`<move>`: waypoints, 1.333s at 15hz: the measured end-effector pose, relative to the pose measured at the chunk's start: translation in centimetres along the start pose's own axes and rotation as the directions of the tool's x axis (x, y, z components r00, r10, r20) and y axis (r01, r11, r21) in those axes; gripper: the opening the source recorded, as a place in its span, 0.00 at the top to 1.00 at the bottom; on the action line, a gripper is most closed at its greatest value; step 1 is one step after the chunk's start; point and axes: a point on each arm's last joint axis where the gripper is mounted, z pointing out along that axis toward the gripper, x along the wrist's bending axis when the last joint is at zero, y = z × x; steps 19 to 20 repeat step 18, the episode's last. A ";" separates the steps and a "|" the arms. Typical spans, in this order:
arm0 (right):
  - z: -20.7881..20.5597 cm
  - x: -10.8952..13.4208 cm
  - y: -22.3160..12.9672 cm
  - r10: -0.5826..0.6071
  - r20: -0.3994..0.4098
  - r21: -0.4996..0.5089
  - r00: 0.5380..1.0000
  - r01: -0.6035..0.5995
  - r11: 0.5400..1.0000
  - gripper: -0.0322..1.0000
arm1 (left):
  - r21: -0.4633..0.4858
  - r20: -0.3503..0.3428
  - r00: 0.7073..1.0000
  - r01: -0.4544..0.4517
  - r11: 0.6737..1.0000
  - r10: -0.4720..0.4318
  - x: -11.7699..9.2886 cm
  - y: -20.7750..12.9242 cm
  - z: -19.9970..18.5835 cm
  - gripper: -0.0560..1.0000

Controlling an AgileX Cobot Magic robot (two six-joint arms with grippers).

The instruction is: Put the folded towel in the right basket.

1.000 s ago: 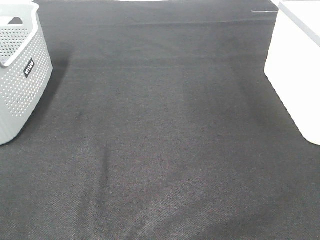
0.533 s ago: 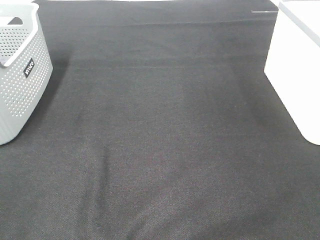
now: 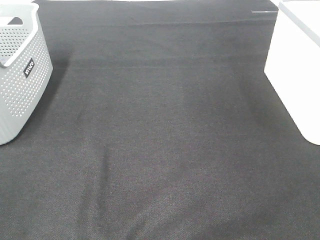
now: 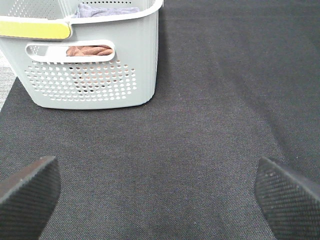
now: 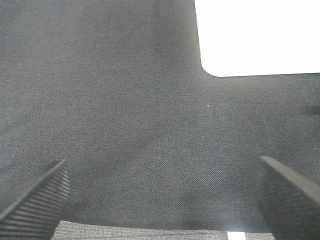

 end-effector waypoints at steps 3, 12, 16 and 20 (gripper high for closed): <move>0.0 0.0 0.0 0.000 0.000 0.000 1.000 0.000 1.000 0.03 | 0.000 0.000 1.000 0.000 1.000 0.000 0.0 0.0 0.0 0.02; 0.0 0.0 0.0 0.000 0.000 0.000 1.000 0.000 1.000 0.03 | 0.000 0.000 1.000 0.000 1.000 0.000 0.0 0.0 0.0 0.02; 0.0 0.0 0.0 0.000 0.000 0.000 1.000 0.000 1.000 0.03 | 0.000 0.000 1.000 0.000 1.000 0.000 0.0 0.0 0.0 0.02; 0.0 0.0 0.0 0.000 0.000 0.000 1.000 0.000 1.000 0.03 | 0.000 0.000 1.000 0.000 1.000 0.000 0.0 0.0 0.0 0.02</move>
